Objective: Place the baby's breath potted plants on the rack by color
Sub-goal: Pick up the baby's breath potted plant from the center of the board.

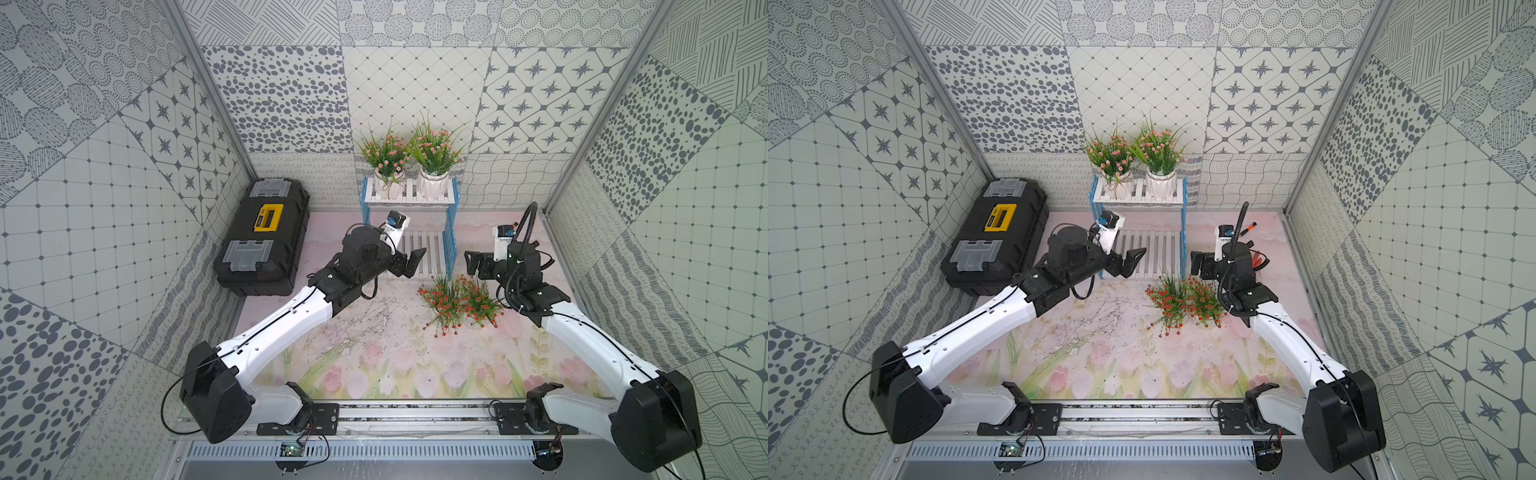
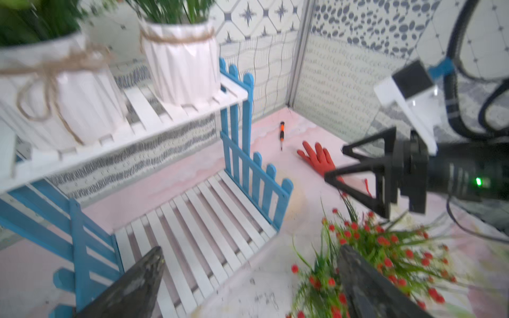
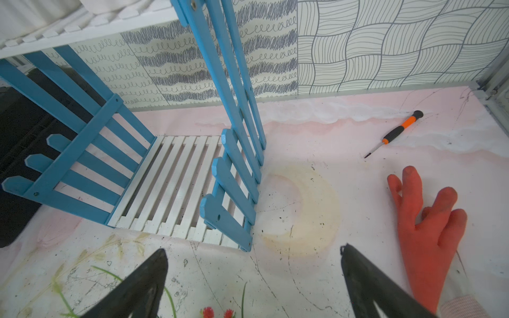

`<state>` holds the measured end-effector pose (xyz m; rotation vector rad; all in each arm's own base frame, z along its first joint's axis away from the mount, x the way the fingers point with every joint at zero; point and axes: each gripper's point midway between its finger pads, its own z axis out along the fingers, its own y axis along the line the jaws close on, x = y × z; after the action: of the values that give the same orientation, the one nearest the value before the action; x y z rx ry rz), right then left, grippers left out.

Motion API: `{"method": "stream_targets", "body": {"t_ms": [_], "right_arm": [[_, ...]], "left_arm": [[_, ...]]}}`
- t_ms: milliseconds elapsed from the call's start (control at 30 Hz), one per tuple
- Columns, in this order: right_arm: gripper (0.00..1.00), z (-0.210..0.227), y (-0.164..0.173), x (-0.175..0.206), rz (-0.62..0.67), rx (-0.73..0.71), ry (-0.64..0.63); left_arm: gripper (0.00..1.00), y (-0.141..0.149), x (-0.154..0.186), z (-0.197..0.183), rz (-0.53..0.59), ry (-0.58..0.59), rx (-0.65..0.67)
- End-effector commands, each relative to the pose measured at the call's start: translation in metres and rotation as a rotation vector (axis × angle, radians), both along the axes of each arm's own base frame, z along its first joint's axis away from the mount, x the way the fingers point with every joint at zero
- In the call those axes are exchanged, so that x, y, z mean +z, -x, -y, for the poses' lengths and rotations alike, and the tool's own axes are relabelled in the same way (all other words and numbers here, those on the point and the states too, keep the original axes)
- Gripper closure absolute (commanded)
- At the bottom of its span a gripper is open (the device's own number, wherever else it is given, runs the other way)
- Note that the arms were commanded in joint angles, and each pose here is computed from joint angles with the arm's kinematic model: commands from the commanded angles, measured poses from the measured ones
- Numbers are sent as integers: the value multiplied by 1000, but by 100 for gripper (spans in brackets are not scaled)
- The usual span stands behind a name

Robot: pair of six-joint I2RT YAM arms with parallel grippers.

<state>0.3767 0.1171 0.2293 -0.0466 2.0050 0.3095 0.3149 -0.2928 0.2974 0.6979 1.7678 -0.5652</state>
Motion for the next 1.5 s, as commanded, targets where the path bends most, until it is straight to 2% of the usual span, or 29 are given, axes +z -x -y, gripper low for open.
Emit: {"method": "stream_targets", "body": {"t_ms": [0,200,333,467,633,733,1000,1133,1233,1333,1467], "right_arm": [[2,-3,-7,20,45,4,1],[2,-3,8,25,26,22,-7],[2,-4,40,10,-26,12,58],[2,-22,91,7,32,43,121],[2,-14,146,-17,22,8,38],[2,-5,165,-34,28,-17,51],[2,4,175,-69,-58,-91,102],[2,-15,178,-75,-12,-29,112],[2,-24,180,-82,-48,2,126],[2,-19,181,-92,-108,-57,129],[2,-21,178,-110,-102,-109,80]], "left_arm": [[2,36,-15,2,6,98,-63],[2,47,-69,-15,-157,124,20],[2,53,-99,-23,-215,77,61],[2,50,-108,-37,-205,50,128],[2,50,-107,-44,-198,38,148],[2,52,-106,-46,-193,39,151],[2,53,-106,-52,-191,48,176],[2,50,-105,-54,-176,35,192],[2,48,-107,-53,-173,34,196],[2,46,-111,-52,-187,40,201],[2,47,-118,-51,-210,33,202]]}}
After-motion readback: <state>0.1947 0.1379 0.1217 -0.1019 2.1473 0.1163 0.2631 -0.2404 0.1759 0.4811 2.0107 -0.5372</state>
